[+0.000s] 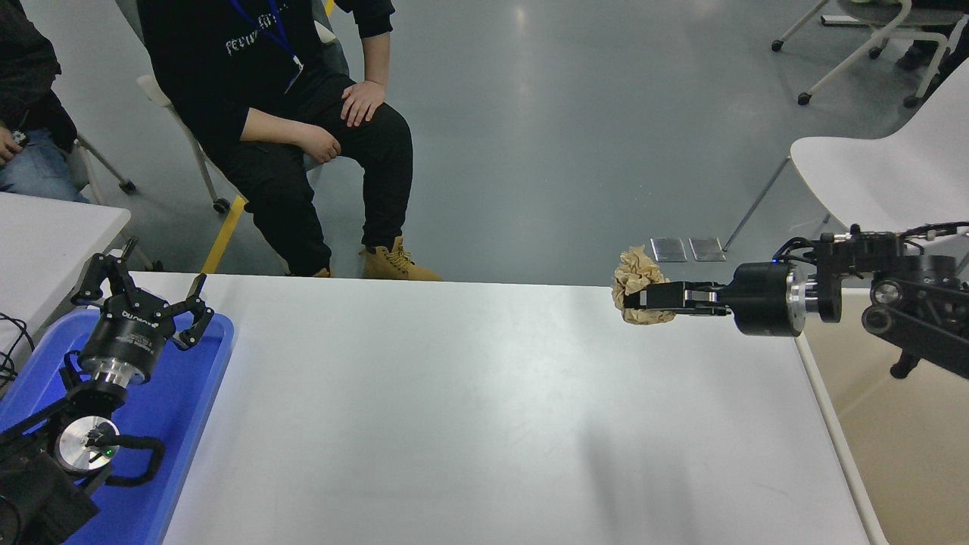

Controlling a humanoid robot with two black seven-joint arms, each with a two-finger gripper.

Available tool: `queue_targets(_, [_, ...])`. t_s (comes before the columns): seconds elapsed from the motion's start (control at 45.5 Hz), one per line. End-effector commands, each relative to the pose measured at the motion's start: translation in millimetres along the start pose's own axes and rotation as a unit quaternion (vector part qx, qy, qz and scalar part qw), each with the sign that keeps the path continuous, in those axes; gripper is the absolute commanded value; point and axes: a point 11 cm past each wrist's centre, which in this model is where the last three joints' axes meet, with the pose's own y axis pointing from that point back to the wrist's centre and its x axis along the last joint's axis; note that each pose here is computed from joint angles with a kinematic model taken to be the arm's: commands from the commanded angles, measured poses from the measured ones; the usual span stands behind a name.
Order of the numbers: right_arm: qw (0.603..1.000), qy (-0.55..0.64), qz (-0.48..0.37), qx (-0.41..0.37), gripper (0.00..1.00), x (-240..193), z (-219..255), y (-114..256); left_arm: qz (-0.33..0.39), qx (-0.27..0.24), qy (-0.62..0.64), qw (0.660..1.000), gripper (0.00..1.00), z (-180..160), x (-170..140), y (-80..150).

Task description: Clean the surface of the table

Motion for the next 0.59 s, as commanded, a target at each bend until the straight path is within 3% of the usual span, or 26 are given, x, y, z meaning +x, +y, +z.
queue_targets(0.0, [0.997, -0.028, 0.066, 0.016, 0.0, 41, -7, 24, 0.0, 0.0, 0.0, 1.0, 1.0, 0, 0, 0])
queue_targets(0.198, [0.989, -0.075, 0.13, 0.015, 0.0, 68, 4, 42, 0.0, 0.0, 0.0, 1.0, 1.0, 0, 0, 0])
queue_targets(0.571, [0.933, -0.179, 0.266, -0.161, 0.0, 78, 134, 119, 0.0, 0.0, 0.0, 1.0, 1.0, 0, 0, 0])
